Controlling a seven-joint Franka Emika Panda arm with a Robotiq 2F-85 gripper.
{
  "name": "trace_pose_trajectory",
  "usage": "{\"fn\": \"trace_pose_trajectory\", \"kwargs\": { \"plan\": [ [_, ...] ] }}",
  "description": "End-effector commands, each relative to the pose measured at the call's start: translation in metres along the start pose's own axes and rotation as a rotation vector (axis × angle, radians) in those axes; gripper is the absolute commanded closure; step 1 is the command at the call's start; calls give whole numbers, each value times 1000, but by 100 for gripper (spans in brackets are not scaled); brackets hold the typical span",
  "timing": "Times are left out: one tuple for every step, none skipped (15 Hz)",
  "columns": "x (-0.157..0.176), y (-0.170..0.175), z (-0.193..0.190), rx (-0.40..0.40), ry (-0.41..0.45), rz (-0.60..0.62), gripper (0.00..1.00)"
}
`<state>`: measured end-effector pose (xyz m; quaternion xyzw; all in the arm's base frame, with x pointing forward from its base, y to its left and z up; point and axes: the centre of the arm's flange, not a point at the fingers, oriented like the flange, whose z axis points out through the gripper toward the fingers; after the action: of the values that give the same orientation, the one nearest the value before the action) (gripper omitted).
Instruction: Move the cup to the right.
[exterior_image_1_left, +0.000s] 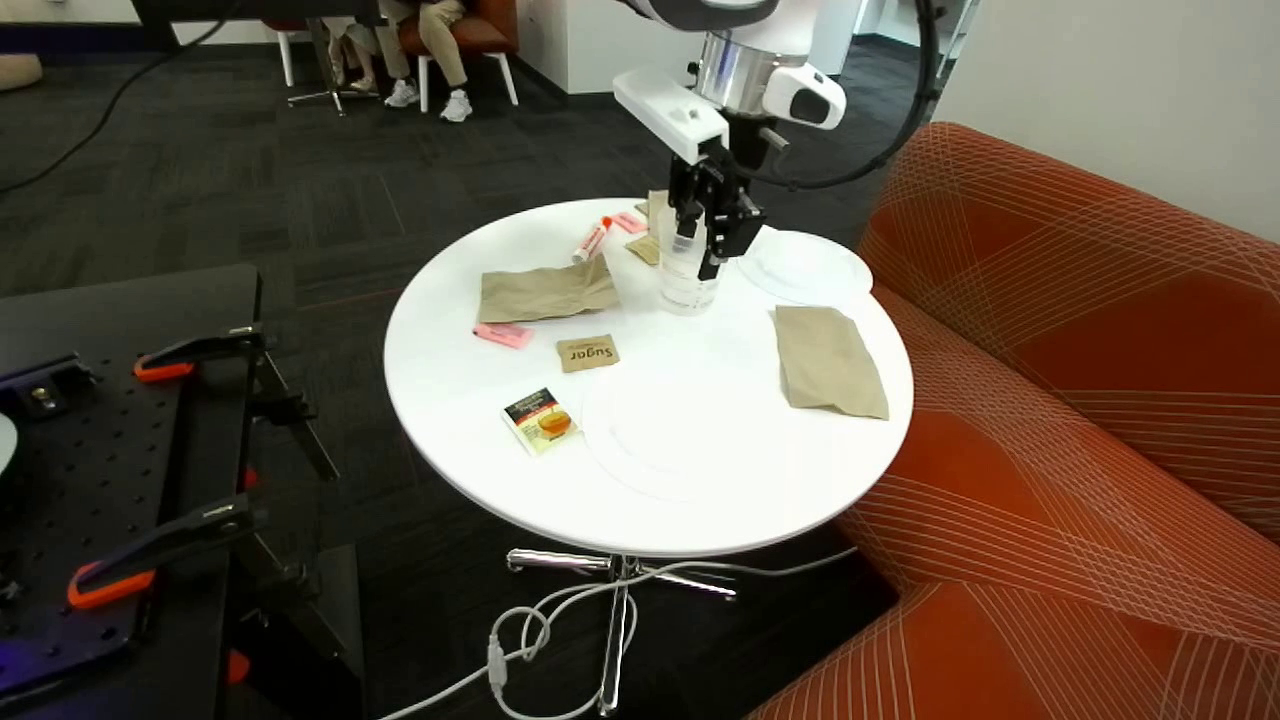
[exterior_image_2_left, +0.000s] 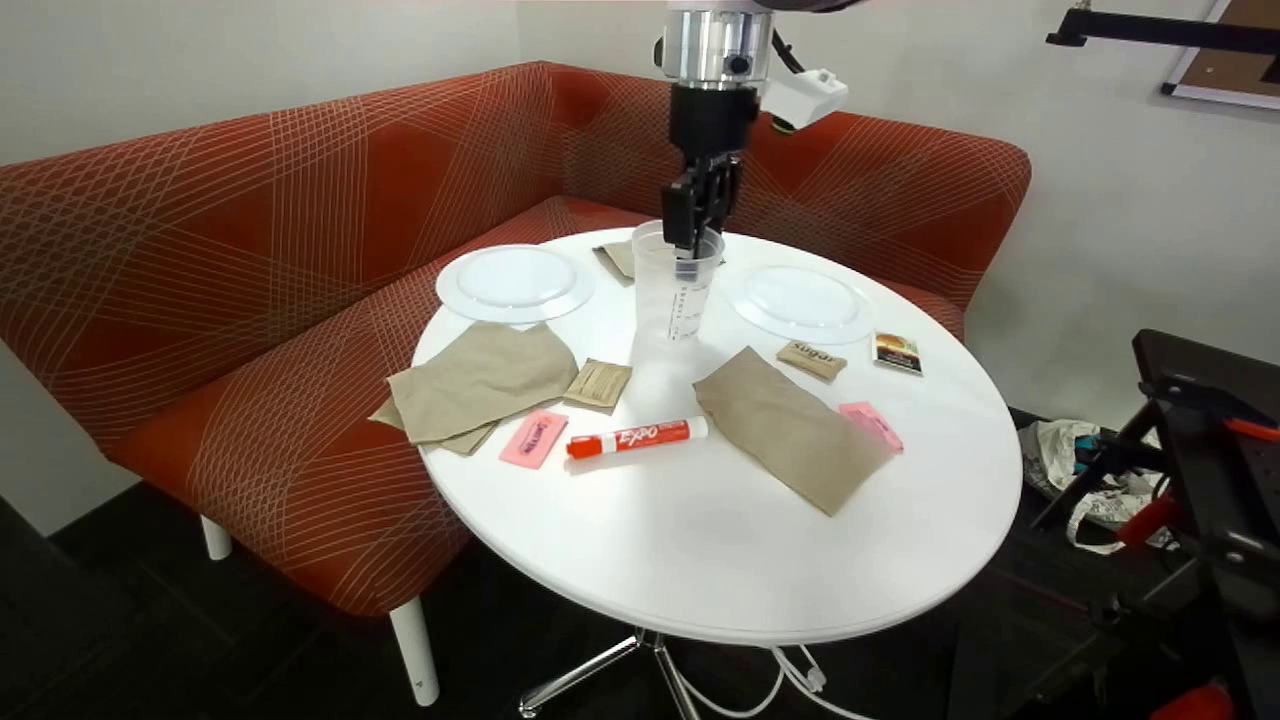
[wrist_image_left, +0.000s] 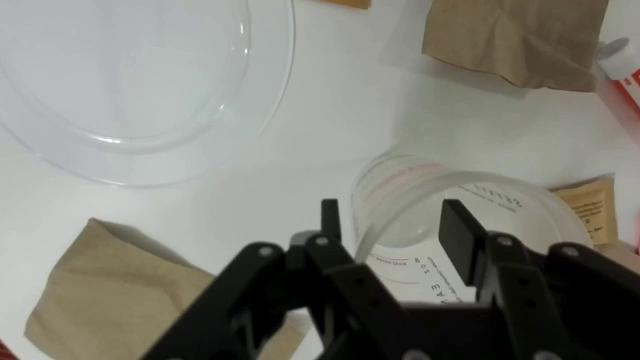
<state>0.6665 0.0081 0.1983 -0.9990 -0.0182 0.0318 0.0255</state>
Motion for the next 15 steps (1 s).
{"fn": "trace_pose_trajectory", "kwargs": {
  "plan": [
    [3, -3, -2, 20, 17, -3, 75],
    [3, -3, -2, 20, 18, -4, 81],
    [3, -4, -3, 19, 17, -4, 90],
    [2, -4, -3, 19, 18, -4, 97],
    [1, -3, -4, 18, 18, -4, 100],
    [0, -3, -5, 20, 20, -5, 100],
    [-1, -2, -8, 21, 27, -5, 100],
    [-2, -1, -12, 24, 35, -1, 99],
    [-4, 1, -17, 26, 50, 5, 99],
    [-6, 6, -24, 31, 72, 13, 99],
    [-7, 14, -33, 40, 99, 31, 99],
    [-7, 23, -43, 49, 126, 49, 99],
    [-8, 34, -53, 57, 146, 71, 99],
    [-8, 50, -65, 69, 164, 91, 99],
    [-7, 65, -75, 74, 178, 116, 99]
  ]
}}
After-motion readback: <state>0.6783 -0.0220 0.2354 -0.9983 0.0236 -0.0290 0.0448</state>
